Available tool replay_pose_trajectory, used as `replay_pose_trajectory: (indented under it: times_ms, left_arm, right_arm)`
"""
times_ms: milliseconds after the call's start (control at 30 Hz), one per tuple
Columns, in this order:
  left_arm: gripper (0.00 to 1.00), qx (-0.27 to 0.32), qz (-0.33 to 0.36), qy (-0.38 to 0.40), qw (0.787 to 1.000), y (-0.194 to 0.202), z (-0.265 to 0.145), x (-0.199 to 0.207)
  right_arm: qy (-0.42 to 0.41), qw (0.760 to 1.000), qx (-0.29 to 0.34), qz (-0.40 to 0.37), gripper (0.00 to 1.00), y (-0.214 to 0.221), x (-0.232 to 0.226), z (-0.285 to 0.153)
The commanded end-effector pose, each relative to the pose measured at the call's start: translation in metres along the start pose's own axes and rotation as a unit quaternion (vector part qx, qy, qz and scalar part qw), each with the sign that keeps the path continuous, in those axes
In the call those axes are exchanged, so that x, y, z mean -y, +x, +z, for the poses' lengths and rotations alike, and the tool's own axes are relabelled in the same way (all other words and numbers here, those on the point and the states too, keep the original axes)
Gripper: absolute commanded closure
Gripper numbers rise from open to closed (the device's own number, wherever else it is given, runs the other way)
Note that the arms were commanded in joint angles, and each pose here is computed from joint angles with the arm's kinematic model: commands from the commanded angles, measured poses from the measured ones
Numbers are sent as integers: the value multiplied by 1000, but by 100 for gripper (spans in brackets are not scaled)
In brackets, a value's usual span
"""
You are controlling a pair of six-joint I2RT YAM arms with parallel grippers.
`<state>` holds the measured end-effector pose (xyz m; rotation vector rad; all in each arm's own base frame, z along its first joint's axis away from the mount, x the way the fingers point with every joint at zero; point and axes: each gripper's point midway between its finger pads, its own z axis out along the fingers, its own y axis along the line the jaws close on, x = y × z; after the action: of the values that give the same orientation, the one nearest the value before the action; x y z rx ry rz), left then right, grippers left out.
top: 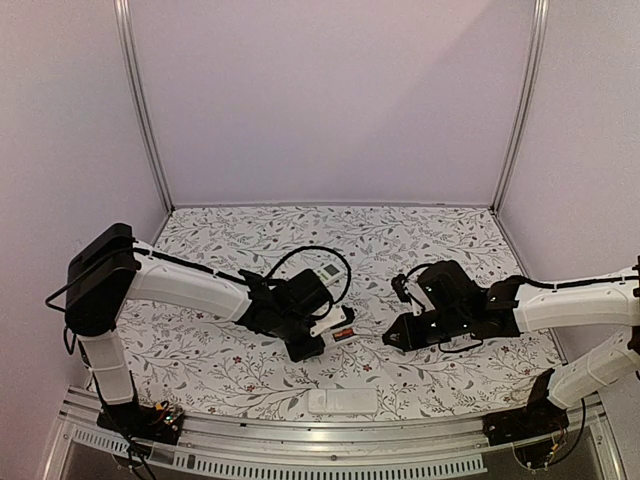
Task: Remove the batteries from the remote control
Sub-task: Remove the battery from the remote control without the battery cover.
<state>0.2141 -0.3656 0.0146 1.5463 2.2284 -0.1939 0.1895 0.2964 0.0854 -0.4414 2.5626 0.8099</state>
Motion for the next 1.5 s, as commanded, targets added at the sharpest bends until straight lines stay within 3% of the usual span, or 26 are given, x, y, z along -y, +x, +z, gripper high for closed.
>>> replay_pose_trajectory:
  times_ms: [0,267,767,933,1133,1467]
  left_arm:
    - [79,-28,15,16,999,15,13,13]
    - [80,-30,17,17,999,16,14,14]
    - [81,-37,18,19,999,19,17,15]
    - [82,-39,19,17,999,20,18,14]
    - [81,-40,19,16,999,20,18,14]
    - [82,-40,20,15,999,20,18,14]
  right_arm:
    - [-38,999,-3,3,100,1,-16,3]
    - [-125,992,-6,4,100,2,-45,-3]
    - [-142,990,27,-1,100,-13,-56,-21]
    - [-112,993,22,4,100,-11,-45,-17]
    - [-20,999,28,32,100,-9,-10,-13]
    - [-5,999,26,34,100,-9,-5,-11]
